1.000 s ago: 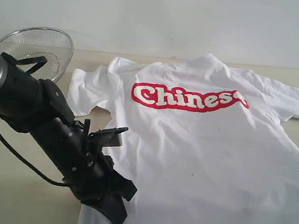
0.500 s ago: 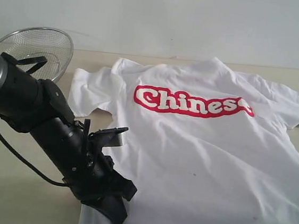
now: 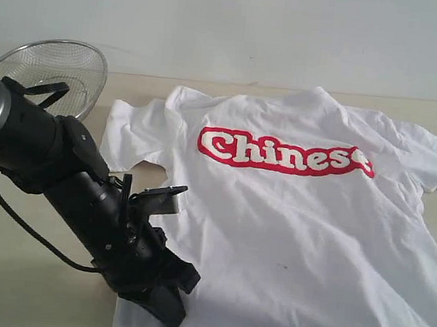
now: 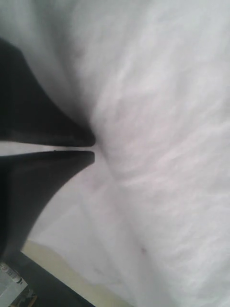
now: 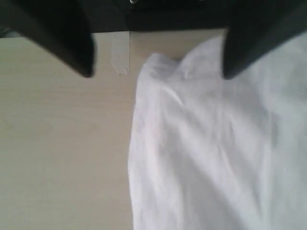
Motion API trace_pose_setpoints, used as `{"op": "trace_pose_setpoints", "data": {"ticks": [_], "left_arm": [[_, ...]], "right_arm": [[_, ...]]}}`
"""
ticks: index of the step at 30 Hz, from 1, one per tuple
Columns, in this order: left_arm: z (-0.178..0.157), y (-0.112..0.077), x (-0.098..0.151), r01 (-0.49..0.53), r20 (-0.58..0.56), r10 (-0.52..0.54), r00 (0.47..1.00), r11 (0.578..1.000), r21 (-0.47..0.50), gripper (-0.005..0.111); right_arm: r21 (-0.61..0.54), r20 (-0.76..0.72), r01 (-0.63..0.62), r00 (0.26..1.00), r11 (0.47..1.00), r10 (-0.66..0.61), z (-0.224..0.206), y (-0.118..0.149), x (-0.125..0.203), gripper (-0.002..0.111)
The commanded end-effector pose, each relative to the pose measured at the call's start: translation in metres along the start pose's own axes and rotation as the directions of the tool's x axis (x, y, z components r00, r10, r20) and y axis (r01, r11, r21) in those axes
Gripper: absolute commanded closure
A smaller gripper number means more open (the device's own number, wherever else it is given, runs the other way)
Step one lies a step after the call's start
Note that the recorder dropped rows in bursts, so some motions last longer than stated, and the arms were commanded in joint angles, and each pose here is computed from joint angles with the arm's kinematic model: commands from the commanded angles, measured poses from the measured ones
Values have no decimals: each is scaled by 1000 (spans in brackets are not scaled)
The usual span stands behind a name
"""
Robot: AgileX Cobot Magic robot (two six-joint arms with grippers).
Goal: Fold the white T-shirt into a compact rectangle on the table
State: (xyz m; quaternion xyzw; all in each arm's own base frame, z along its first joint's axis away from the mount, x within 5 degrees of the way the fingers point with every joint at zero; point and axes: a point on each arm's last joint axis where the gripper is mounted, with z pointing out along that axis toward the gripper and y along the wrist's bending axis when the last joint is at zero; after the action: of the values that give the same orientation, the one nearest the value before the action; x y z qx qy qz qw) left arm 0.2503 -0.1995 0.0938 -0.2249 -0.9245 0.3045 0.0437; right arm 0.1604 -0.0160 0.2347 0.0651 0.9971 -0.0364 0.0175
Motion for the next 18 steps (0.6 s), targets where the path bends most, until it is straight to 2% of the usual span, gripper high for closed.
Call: {"op": "trace_pose_setpoints", "data": {"ticks": [1,4,7,10,11,13,16,18], "left_arm": [[1,1,2,-14,-8,13,1000,1000,-22,102],[1,1,3,-13,-14,13,1000,1000,-16,102],[1,-1,4,-20,-31,20,999,1000,0,102],[1,-2,6,-19,-51,20,998,1000,19,102],[0,-3,6,-21,-51,22,998,1000,20,102],[-2,-6,8,-24,-65,26,998,999,40,102],[-8,-13,9,-34,-72,39,997,997,71,102],[-18,-22,10,-49,-66,56,996,993,104,102]], "right_arm": [[10,5,-3,1000,1000,3,-3,-2,0,9],[8,21,-6,1000,1000,6,-3,-1,-1,23],[0,34,-6,999,1000,6,-3,-1,-2,45],[-34,40,-13,999,999,15,-3,3,-3,76],[-62,57,-6,998,998,9,-3,5,-4,90],[-117,64,4,998,993,3,-4,10,-5,108],[-213,51,16,999,977,-6,-3,19,-6,109],[-232,33,21,999,973,-13,-1,21,-7,109]]}}
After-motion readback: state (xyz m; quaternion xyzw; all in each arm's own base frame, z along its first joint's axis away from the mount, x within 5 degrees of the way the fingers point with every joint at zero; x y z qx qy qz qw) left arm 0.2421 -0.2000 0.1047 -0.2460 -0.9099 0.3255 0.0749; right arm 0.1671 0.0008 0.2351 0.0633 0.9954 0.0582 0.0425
